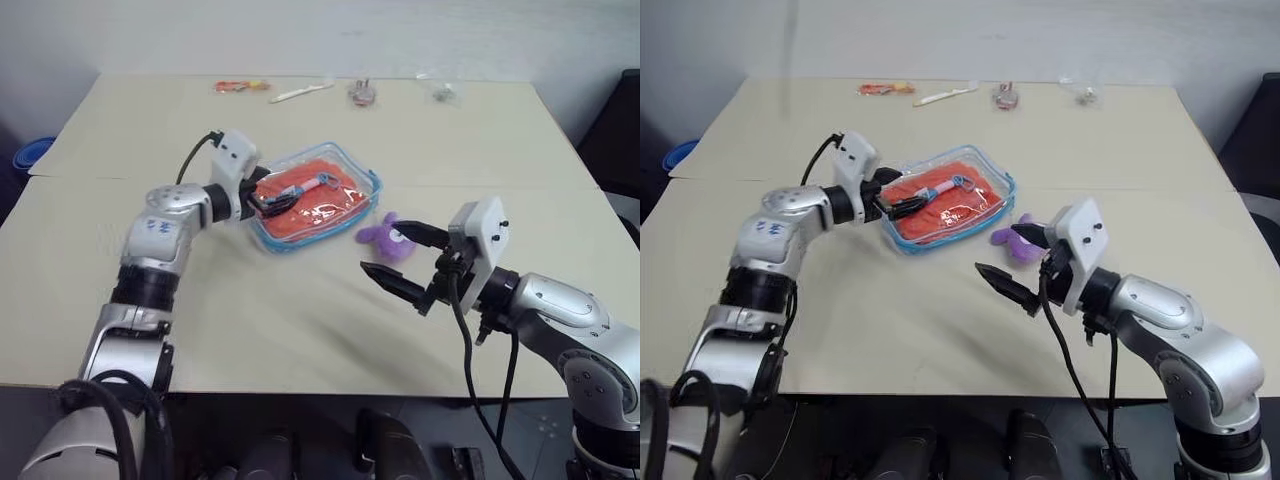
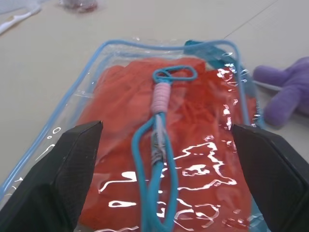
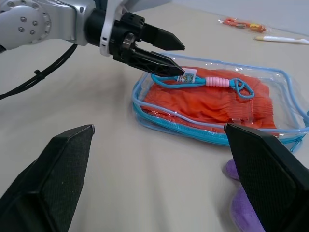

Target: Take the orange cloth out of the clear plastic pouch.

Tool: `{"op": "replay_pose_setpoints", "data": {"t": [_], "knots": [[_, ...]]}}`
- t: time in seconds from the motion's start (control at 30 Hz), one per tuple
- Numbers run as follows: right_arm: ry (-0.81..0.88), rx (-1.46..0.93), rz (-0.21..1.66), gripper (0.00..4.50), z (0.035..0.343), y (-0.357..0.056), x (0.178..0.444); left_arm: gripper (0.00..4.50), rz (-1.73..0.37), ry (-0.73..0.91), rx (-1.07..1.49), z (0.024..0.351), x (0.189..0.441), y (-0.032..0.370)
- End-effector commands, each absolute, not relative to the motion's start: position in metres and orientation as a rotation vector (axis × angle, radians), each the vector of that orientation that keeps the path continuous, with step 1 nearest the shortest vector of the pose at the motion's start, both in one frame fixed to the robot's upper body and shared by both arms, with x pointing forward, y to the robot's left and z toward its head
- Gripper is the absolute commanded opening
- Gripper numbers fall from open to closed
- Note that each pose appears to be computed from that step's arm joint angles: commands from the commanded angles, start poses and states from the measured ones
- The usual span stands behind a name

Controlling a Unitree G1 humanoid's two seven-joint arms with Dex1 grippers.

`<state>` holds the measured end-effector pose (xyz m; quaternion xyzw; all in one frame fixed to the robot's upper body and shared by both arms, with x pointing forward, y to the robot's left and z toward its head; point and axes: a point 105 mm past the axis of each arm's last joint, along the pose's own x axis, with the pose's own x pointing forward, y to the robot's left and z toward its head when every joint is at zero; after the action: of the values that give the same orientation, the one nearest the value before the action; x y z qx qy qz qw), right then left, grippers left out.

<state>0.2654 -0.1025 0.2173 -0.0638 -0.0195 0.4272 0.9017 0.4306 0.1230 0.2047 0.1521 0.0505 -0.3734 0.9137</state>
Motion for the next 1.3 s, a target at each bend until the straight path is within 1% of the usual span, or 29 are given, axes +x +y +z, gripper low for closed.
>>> {"op": "replay_pose_setpoints", "data": {"t": [0.03, 0.07, 0.17, 0.33, 0.5, 0.53, 0.57, 0.6, 0.67, 0.73, 0.8, 0.87, 0.9, 0.97, 1.03, 1.1, 1.23, 1.3], "knots": [[-0.100, -0.156, 0.892, 4.47, 0.229, -0.098, 0.260, 4.50, -0.739, 0.105, 0.374, 0.204, 0.444, 0.118], [-0.101, -0.158, 0.889, 4.47, 0.230, -0.098, 0.260, 4.50, -0.734, 0.112, 0.382, 0.201, 0.446, 0.117], [-0.101, -0.166, 0.880, 4.50, 0.230, -0.098, 0.261, 3.89, -0.704, 0.141, 0.401, 0.194, 0.453, 0.118], [-0.101, -0.174, 0.871, 4.50, 0.232, -0.101, 0.262, 2.42, -0.676, 0.152, 0.401, 0.192, 0.458, 0.123], [-0.095, -0.194, 0.872, 4.50, 0.232, -0.103, 0.262, 0.83, -0.687, 0.126, 0.392, 0.197, 0.456, 0.125], [-0.093, -0.200, 0.879, 4.50, 0.231, -0.103, 0.262, 0.42, -0.694, 0.118, 0.383, 0.200, 0.455, 0.126], [-0.091, -0.206, 0.887, 4.50, 0.231, -0.102, 0.261, 0.18, -0.697, 0.113, 0.372, 0.202, 0.453, 0.128], [-0.089, -0.210, 0.894, 4.50, 0.231, -0.101, 0.260, 0.04, -0.695, 0.111, 0.364, 0.204, 0.452, 0.131], [-0.087, -0.219, 0.918, 4.50, 0.231, -0.100, 0.259, 0.04, -0.652, 0.112, 0.335, 0.209, 0.447, 0.150], [-0.082, -0.232, 0.955, 4.50, 0.231, -0.098, 0.257, 0.04, -0.543, 0.117, 0.313, 0.213, 0.436, 0.192], [-0.078, -0.241, 0.980, 4.50, 0.231, -0.097, 0.256, 0.04, -0.458, 0.124, 0.312, 0.215, 0.425, 0.222], [-0.069, -0.243, 1.023, 4.50, 0.229, -0.095, 0.254, 0.04, -0.335, 0.143, 0.310, 0.216, 0.406, 0.266], [-0.065, -0.243, 1.038, 4.50, 0.229, -0.095, 0.254, 0.04, -0.296, 0.150, 0.309, 0.217, 0.398, 0.279], [-0.051, -0.233, 1.111, 4.50, 0.227, -0.091, 0.249, 0.04, -0.193, 0.184, 0.301, 0.214, 0.370, 0.318], [-0.040, -0.224, 1.166, 4.50, 0.226, -0.089, 0.246, 0.04, -0.136, 0.214, 0.303, 0.210, 0.349, 0.340], [-0.033, -0.222, 1.201, 4.50, 0.225, -0.088, 0.245, 0.04, -0.102, 0.241, 0.307, 0.204, 0.335, 0.351], [-0.022, -0.231, 1.260, 4.50, 0.224, -0.086, 0.251, 0.04, 0.007, 0.327, 0.321, 0.178, 0.301, 0.378], [-0.022, -0.231, 1.276, 4.50, 0.224, -0.085, 0.253, 0.54, 0.025, 0.338, 0.312, 0.172, 0.292, 0.380]]}}
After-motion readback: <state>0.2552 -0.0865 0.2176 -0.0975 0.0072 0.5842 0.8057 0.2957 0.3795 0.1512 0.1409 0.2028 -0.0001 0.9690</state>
